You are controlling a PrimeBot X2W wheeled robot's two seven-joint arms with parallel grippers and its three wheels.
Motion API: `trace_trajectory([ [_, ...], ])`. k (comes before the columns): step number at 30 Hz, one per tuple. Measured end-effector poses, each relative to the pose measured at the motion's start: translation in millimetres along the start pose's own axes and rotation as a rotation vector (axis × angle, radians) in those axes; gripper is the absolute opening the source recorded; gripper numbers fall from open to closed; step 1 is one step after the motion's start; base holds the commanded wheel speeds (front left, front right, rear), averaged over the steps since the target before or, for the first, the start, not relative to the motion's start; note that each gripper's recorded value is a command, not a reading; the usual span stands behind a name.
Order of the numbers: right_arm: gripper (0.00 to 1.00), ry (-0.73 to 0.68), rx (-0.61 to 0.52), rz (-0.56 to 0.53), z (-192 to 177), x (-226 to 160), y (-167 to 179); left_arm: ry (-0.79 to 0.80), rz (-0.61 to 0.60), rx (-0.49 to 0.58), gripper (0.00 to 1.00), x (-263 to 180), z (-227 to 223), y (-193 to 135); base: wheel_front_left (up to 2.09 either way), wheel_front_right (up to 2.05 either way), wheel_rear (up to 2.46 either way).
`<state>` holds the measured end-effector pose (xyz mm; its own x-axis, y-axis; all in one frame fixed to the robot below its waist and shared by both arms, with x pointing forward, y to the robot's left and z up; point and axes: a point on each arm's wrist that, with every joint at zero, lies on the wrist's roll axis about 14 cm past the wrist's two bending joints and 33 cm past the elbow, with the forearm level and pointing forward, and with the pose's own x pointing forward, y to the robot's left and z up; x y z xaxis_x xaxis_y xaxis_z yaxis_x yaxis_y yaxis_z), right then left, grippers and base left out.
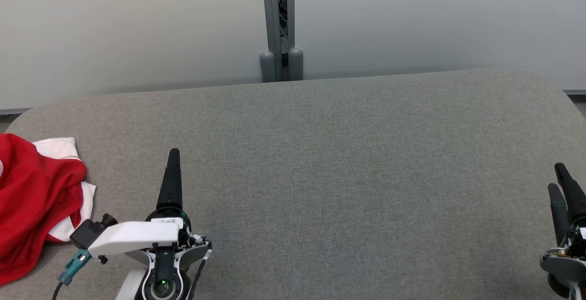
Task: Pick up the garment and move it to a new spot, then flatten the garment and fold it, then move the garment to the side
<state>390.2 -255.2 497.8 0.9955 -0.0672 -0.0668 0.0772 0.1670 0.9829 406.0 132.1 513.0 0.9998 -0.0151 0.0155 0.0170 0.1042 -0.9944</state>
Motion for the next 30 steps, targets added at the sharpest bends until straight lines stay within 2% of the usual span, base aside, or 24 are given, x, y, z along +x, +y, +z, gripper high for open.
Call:
trace_trajectory([
  [6, 1.0, 0.006, -0.165, 0.035, -5.1, 6.7, 17.6, -0.002, -0.081, 0.129, 1.0, 3.5, 2.9, -20.7, 0.0, 0.0, 0.0],
  [7, 1.0, 0.006, -0.165, 0.035, -5.1, 6.7, 17.6, -0.002, -0.081, 0.129, 1.0, 3.5, 2.9, -20.7, 0.0, 0.0, 0.0],
  [11, 1.0, 0.005, -0.297, 0.059, -8.8, 9.7, 28.7, 0.001, -0.142, 0.263, 1.0, 4.2, 1.9, -34.8, 0.0, 0.0, 0.0],
  [12, 1.0, 0.005, -0.297, 0.059, -8.8, 9.7, 28.7, 0.001, -0.142, 0.263, 1.0, 4.2, 1.9, -34.8, 0.0, 0.0, 0.0],
  [20, 1.0, 0.008, -0.523, 0.107, -18.9, 12.2, 46.3, 0.009, -0.208, 0.499, 1.0, 2.9, 0.0, -45.7, 0.0, 0.0, 0.0],
  [30, 1.0, 0.016, -0.749, 0.137, -32.9, 11.9, 51.8, 0.011, -0.22, 0.775, 1.0, 2.2, 0.8, -44.7, 0.0, 0.0, 0.0],
])
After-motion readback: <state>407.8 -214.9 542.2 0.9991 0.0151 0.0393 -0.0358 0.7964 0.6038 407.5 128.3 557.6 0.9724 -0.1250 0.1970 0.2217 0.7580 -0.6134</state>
